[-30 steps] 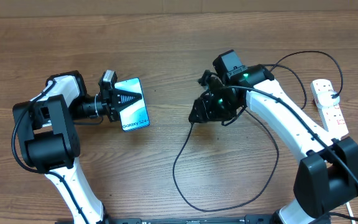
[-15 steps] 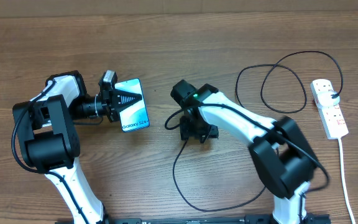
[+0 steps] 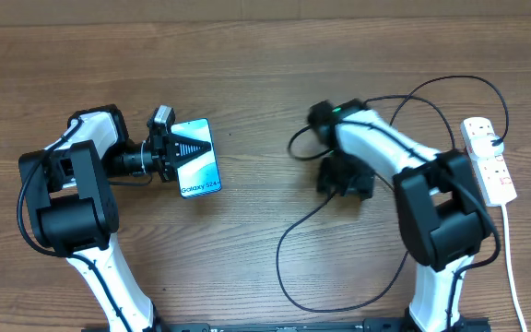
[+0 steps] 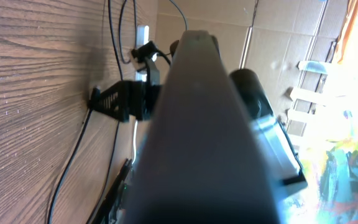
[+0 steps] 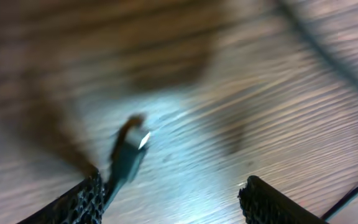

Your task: Plug charger to phone and switch on socket

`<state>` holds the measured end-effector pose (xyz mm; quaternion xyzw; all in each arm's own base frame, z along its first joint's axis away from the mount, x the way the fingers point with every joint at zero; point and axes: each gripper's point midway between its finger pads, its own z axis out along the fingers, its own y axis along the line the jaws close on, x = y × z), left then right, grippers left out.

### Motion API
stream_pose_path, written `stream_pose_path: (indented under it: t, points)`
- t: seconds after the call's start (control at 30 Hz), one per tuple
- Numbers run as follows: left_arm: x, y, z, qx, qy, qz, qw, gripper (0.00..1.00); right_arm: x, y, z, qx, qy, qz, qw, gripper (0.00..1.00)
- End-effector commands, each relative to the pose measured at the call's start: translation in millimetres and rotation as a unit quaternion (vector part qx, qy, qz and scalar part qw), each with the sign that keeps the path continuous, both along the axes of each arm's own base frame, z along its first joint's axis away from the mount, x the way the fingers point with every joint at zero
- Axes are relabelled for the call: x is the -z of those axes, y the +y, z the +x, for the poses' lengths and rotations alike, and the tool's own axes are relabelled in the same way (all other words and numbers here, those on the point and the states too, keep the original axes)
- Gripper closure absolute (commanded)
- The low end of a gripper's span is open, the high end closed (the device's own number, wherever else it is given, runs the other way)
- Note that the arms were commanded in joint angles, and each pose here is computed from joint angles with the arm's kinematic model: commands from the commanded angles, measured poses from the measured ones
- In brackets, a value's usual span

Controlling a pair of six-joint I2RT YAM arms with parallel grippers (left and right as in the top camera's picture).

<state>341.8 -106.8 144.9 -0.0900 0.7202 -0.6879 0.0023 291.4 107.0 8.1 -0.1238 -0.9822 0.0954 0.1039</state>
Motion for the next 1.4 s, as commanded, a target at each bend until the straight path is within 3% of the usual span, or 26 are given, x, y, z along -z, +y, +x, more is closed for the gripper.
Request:
stream_pose_path:
  t: [0.0,0.23,0.4,0.63,0.83,1.23,1.37]
  points:
    - [-13,-1,5,-0.004,-0.041,0.0,0.999,0.96,12,-1,-5,0.051,0.033,0.038,0.997,0.28]
    - [-11,-2,2,0.004,-0.04,0.006,0.999,0.96,7,31,-18,0.082,0.07,0.118,0.987,0.3]
    - [-11,-2,2,0.005,-0.039,0.007,0.999,0.96,12,30,-15,0.091,0.042,0.065,0.993,0.56]
    - [-9,-2,-1,0.012,-0.037,0.013,0.999,0.96,18,20,2,0.118,-0.015,0.008,0.993,0.58]
    - [-8,-2,-1,0.014,-0.037,0.014,0.999,0.96,26,20,8,0.129,-0.036,0.01,0.991,0.75]
    - [-8,-2,-1,0.014,-0.037,0.014,0.999,0.96,26,8,13,0.12,-0.052,-0.02,0.991,0.76]
    - [-8,-2,-1,0.014,-0.037,0.014,0.999,0.96,26,9,10,0.119,-0.047,-0.018,0.992,0.84]
